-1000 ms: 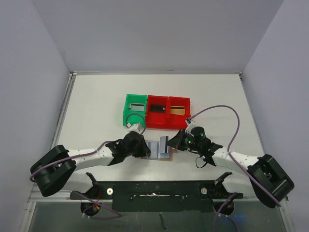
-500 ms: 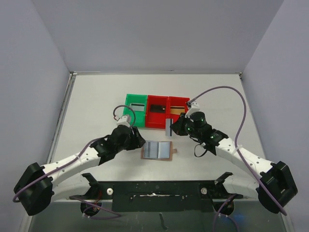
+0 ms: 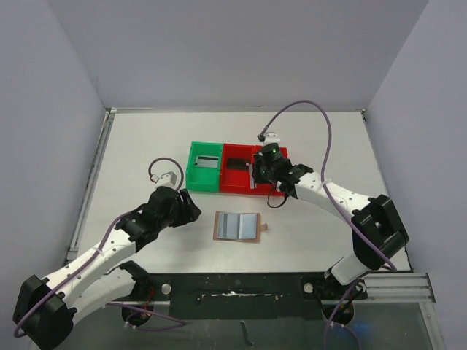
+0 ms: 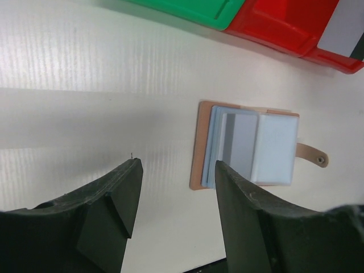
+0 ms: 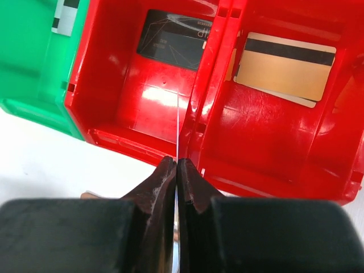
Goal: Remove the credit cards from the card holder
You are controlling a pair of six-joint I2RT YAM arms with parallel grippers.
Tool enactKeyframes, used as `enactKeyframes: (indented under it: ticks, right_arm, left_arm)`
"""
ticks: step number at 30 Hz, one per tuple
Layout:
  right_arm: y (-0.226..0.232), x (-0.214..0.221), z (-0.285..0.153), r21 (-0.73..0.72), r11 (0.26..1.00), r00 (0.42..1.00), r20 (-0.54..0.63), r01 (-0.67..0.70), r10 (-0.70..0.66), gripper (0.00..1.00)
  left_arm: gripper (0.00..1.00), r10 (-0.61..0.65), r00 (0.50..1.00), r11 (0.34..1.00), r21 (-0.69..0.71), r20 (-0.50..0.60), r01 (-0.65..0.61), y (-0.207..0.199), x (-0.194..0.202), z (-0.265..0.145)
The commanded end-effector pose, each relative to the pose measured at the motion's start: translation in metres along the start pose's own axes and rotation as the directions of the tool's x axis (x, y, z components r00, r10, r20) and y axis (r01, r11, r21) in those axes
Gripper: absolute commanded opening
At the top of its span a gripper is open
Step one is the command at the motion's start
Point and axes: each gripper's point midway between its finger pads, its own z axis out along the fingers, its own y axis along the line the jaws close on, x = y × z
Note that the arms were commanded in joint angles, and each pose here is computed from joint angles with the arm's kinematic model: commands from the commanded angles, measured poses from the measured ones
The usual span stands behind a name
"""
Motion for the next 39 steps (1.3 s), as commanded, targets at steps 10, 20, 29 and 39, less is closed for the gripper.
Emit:
enactKeyframes:
  ticks: [10, 20, 29, 39]
  right_arm:
    - [0.022, -0.04, 0.009, 0.01, 0.998, 0.996, 0.067, 0.057, -0.057, 0.0]
    - [-0.002, -0.036, 0.023, 0.17, 0.98, 0.994, 0.013, 0.102, -0.106, 0.0]
    - [-0.015, -0.041, 0.004, 0.204, 0.965, 0.985, 0.018, 0.166, -0.174, 0.0]
    - [0.051, -0.087, -0.014, -0.055, 0.904, 0.885, 0.236, 0.424, -0.401, 0.0]
  left_arm:
    - [0.55, 0.081, 0.995, 0.995, -0.056, 0.05, -0.078, -0.007, -0.046, -0.03]
    - [0.61, 0.126, 0.987, 0.991, -0.063, 0.101, -0.12, -0.011, -0.068, -0.051]
    - [0.71, 0.189, 0.977, 0.979, -0.1, 0.099, -0.179, -0.007, -0.075, -0.054]
    - [0.81, 0.203, 0.973, 0.96, -0.217, 0.109, -0.176, 0.025, -0.086, -0.04]
